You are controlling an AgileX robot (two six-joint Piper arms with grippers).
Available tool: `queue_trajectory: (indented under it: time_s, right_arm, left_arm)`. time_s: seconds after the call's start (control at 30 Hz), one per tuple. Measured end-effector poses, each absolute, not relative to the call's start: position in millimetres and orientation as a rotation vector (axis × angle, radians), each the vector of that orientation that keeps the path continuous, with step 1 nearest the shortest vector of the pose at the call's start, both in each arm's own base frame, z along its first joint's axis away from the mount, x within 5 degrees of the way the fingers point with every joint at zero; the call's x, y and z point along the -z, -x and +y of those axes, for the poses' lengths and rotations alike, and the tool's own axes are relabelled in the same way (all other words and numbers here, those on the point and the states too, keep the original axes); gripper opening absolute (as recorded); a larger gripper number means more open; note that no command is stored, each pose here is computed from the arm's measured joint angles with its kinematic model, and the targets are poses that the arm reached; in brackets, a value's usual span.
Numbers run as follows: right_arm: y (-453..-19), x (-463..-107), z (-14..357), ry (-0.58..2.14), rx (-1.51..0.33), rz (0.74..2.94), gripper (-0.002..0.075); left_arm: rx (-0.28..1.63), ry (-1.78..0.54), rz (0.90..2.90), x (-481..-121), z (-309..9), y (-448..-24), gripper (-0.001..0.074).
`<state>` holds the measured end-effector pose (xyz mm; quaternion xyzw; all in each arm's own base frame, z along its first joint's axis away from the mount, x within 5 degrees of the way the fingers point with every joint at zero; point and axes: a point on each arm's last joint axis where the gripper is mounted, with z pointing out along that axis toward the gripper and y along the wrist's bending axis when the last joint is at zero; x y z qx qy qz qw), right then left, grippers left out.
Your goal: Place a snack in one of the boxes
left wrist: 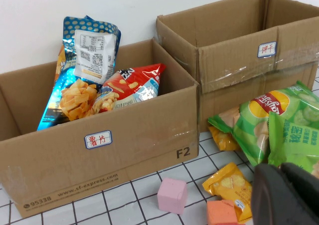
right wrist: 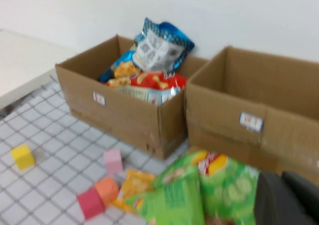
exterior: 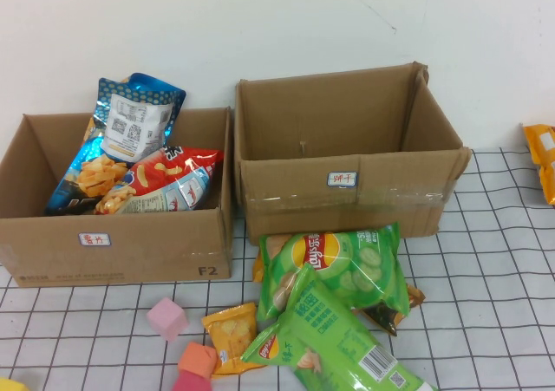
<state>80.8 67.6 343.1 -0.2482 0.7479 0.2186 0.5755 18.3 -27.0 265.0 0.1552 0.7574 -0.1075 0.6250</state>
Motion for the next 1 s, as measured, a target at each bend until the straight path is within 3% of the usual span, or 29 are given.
queue_trajectory:
  time_s: [0.2,0.43,1.0]
  right_arm:
    - [-64,-321,48,0.655,-0.418,1.853,-0.0001]
    - [-61,-306,40,0.805,-0.237,1.695,-0.0001]
    - [-51,-249,33,0.747,-0.297,1.673,-0.0001]
  left_arm:
    - [0.247,-0.356,1.738,-265,-27,-18,-0.0001]
    - [0.247,-0.356,1.738,-265,-27,-18,-0.0001]
    - [0.248,-0.356,1.738,-265,-27,-18,-0.0001]
